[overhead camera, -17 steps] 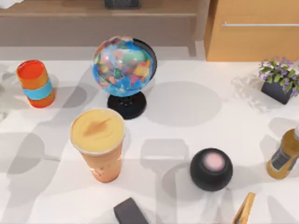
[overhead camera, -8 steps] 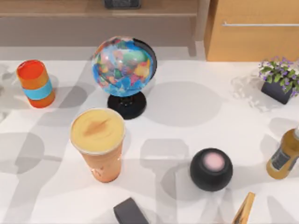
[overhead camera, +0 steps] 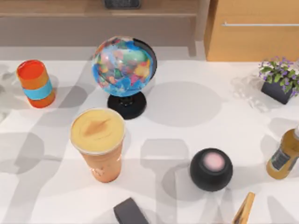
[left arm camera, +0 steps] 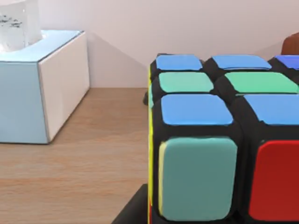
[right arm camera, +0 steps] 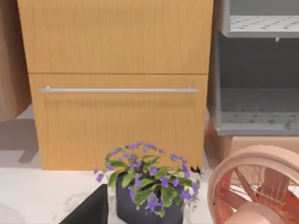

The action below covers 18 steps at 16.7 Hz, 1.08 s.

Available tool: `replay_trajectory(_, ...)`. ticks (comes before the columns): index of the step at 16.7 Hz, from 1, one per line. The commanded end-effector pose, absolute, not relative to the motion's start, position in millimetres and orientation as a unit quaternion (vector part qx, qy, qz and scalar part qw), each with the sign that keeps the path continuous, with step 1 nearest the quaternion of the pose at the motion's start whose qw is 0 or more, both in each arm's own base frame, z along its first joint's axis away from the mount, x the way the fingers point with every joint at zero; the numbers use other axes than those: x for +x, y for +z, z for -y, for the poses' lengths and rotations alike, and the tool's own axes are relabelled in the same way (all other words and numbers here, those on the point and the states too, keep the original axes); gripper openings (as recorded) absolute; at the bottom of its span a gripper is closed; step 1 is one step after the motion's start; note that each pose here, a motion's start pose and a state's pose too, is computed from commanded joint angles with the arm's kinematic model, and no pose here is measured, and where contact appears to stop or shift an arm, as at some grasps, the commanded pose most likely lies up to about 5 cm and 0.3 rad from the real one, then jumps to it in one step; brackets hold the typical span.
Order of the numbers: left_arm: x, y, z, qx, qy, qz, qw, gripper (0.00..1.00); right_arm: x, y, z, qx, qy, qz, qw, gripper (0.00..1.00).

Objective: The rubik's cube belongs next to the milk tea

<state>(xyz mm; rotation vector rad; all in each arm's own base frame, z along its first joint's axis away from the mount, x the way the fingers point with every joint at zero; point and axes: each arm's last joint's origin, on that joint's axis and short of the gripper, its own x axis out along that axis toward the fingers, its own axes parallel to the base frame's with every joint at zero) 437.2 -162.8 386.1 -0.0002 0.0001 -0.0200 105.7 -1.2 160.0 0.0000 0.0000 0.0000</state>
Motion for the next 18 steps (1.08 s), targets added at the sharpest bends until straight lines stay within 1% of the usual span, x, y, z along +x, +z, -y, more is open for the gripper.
replay_trajectory(6, 437.2, 386.1, 162.8, 0.000, -0.010, 0.000, 1.000, 0.02, 105.7, 160.0, 1.2, 0.000, 0.000, 0.000, 1.000, 1.00)
replay_trajectory(7, 437.2, 386.1, 162.8, 0.000, -0.010, 0.000, 1.000, 0.00, 105.7, 160.0, 1.2, 0.000, 0.000, 0.000, 1.000, 1.00)
replay_trajectory(14, 437.2, 386.1, 162.8, 0.000, -0.010, 0.000, 1.000, 0.00, 105.7, 160.0, 1.2, 0.000, 0.000, 0.000, 1.000, 1.00)
replay_trajectory(18, 436.6, 391.3, 164.0, 0.000, -0.011, 0.001, 1.000, 0.00, 105.7, 160.0, 1.2, 0.000, 0.000, 0.000, 1.000, 1.00)
